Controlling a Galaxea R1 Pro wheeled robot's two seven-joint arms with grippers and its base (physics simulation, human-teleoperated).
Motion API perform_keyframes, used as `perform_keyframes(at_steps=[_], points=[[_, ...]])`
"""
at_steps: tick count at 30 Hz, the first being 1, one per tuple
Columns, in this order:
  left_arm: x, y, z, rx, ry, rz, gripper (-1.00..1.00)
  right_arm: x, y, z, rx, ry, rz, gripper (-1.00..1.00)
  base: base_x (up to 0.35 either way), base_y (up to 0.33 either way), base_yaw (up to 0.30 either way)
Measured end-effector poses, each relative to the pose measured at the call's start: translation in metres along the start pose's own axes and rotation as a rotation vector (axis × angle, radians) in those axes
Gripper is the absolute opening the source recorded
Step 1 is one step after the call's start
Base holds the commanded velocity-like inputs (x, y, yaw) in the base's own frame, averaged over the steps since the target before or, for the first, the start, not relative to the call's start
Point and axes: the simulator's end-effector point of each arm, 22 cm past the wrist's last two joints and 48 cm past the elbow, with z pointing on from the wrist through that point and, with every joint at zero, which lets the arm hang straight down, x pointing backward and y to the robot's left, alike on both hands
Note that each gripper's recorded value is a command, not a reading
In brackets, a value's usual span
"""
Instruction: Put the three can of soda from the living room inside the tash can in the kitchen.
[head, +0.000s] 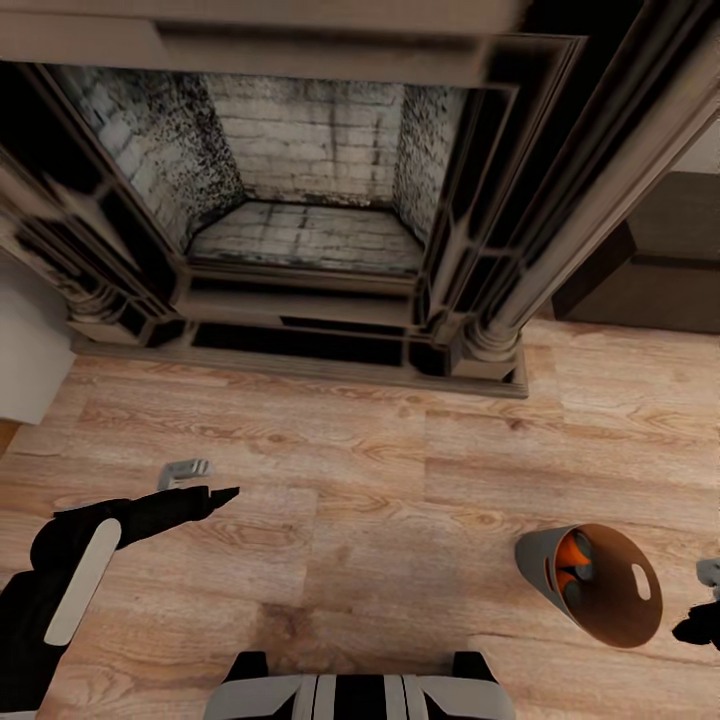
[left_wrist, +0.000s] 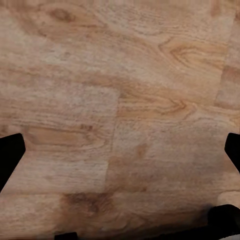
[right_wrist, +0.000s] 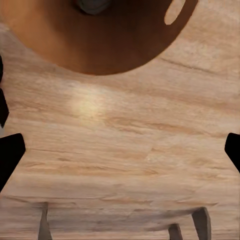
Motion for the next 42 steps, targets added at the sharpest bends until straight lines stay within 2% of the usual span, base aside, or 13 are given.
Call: perform_keyframes(at_steps=[3,11,12,17,22,27,28,31,33,35,37,40,42], points=[[0.006,-0.003,0.004,-0.041,0.007,-0.012,1.00,0.020,0.032,-0.009,-0.014,-0.042,-0.038,1.00,0.000,0.000,0.000],[0.027,-0.014,0.007,-0.052,0.071,-0.005,1.00,0.062,0.057,-0.022,-0.028,-0.027,-0.061,1.00,0.000,0.000,0.000],[0.036,-0.011,0.011,-0.060,0.091,-0.012,1.00,0.072,0.052,-0.026,-0.023,-0.046,-0.045,1.00,0.000,0.000,0.000],[0.056,-0.001,0.015,-0.085,0.125,-0.029,1.00,0.078,0.032,-0.044,0.005,-0.115,-0.058,1.00,0.000,0.000,0.000],[0.079,0.008,0.022,-0.123,0.152,-0.025,1.00,0.107,0.026,-0.052,0.010,-0.097,-0.069,1.00,0.000,0.000,0.000],[0.103,0.017,0.030,-0.175,0.146,0.006,1.00,0.135,0.032,-0.056,-0.002,-0.086,-0.150,1.00,0.000,0.000,0.000],[0.113,0.027,0.030,-0.234,0.148,0.029,1.00,0.145,0.043,-0.054,-0.021,-0.091,-0.170,1.00,0.000,0.000,0.000],[0.122,0.035,0.025,-0.298,0.159,0.060,1.00,0.156,0.051,-0.055,-0.034,-0.096,-0.163,1.00,0.000,0.000,0.000],[0.125,0.037,0.022,-0.315,0.158,0.068,1.00,0.160,0.057,-0.055,-0.045,-0.101,-0.161,1.00,0.000,0.000,0.000],[0.132,0.041,0.021,-0.324,0.160,0.068,1.00,0.164,0.066,-0.055,-0.060,-0.108,-0.158,1.00,0.000,0.000,0.000],[0.165,0.056,0.021,-0.344,0.202,0.057,1.00,0.170,0.087,-0.048,-0.083,-0.126,-0.155,1.00,0.000,0.000,0.000],[0.203,0.078,0.014,-0.382,0.240,0.040,1.00,0.178,0.104,-0.039,-0.061,-0.144,-0.171,1.00,0.000,0.000,0.000],[0.212,0.084,0.010,-0.395,0.245,0.036,1.00,0.183,0.109,-0.037,-0.055,-0.147,-0.172,1.00,0.000,0.000,0.000]])
